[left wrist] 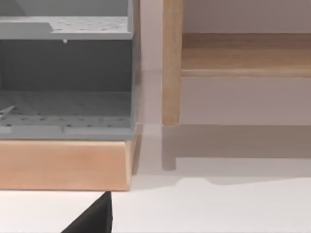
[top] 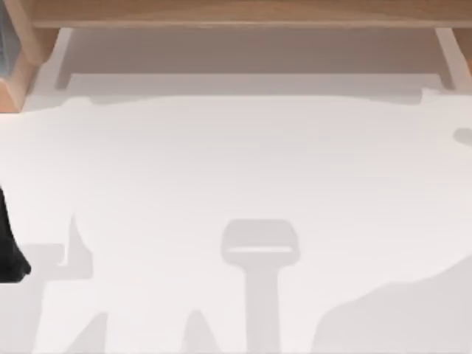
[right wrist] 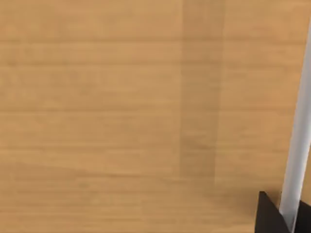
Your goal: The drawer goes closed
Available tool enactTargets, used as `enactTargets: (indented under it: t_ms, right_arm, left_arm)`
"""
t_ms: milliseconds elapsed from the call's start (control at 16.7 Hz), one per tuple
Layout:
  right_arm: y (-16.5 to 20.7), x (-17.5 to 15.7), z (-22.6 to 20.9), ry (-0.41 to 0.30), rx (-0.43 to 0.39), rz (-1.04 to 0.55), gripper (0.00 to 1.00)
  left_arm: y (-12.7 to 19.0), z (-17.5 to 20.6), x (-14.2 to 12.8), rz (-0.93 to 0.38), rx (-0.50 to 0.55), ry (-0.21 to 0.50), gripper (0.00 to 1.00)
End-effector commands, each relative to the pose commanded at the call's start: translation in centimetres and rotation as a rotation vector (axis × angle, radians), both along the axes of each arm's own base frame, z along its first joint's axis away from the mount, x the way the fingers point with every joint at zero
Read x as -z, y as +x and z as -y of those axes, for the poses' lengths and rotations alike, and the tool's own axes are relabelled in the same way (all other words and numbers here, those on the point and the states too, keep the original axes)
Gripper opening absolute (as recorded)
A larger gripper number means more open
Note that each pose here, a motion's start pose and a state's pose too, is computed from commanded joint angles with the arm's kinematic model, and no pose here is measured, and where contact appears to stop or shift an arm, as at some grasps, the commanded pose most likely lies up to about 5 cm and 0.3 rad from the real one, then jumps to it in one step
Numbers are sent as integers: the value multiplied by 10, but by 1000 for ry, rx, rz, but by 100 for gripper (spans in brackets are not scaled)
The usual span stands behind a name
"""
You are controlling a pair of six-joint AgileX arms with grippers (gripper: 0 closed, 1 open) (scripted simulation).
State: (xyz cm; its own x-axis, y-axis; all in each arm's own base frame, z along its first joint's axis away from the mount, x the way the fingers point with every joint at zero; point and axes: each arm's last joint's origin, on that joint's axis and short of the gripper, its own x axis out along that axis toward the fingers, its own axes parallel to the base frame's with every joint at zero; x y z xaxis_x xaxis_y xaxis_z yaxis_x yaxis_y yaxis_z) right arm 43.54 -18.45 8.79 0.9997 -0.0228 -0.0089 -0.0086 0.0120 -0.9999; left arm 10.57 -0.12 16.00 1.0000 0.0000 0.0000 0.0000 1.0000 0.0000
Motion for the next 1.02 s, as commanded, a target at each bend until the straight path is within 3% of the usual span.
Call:
enactTargets:
  t_ms: [60, 840, 1020]
  right_arm:
    - [0, 0, 0, 0, 0, 0, 0]
    - [0, 0, 0, 0, 0, 0, 98]
    - [0, 0, 0, 0, 0, 0, 100]
  left_arm:
    - [0, 0, 0, 0, 0, 0, 100]
    - [0, 0, 0, 0, 0, 0, 100]
    - [0, 0, 0, 0, 0, 0, 100]
